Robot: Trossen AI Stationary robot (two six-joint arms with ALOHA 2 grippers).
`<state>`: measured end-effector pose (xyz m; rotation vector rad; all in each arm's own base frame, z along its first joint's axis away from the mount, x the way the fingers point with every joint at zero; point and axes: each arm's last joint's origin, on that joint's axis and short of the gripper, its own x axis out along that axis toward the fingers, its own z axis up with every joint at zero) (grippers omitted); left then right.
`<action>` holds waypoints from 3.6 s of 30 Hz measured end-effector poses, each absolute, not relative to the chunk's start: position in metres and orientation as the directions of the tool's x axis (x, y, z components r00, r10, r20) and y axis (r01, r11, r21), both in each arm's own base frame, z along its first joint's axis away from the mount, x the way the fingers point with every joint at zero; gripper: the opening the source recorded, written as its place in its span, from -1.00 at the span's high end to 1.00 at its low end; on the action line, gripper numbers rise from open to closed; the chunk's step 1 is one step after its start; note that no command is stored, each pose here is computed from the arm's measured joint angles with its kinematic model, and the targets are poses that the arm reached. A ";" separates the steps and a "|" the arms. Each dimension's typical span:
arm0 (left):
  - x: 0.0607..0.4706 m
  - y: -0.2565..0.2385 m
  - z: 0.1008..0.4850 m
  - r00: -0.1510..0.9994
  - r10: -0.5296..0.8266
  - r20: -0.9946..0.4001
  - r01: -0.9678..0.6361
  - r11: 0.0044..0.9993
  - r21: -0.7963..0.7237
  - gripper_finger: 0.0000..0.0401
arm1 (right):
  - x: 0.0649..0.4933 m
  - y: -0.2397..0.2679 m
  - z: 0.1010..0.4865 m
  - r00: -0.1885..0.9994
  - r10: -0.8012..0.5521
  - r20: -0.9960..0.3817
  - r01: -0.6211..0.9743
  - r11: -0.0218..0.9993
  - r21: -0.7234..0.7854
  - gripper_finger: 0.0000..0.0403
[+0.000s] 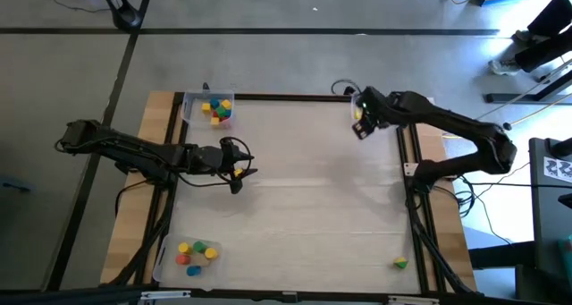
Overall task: Sort blocks by size
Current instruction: Put the green triangular prism block into the top right transparent bin
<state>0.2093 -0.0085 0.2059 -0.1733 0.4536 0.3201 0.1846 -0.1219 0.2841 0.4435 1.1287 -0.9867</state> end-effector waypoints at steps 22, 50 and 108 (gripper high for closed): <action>0.209 -0.008 0.206 0.850 0.265 -0.456 -0.342 0.935 -0.093 -0.05 | 0.187 0.086 0.294 0.269 0.118 -0.956 0.552 0.794 0.253 -0.21; 0.209 -0.008 0.206 0.849 0.266 -0.456 -0.325 0.944 -0.054 -0.05 | 0.139 0.244 0.222 -0.070 0.247 -0.966 0.284 0.934 0.219 -0.21; 0.209 -0.008 0.206 0.850 0.266 -0.455 -0.321 0.946 -0.046 -0.05 | 0.190 0.114 0.262 0.043 -0.021 -0.999 0.517 0.856 0.004 0.90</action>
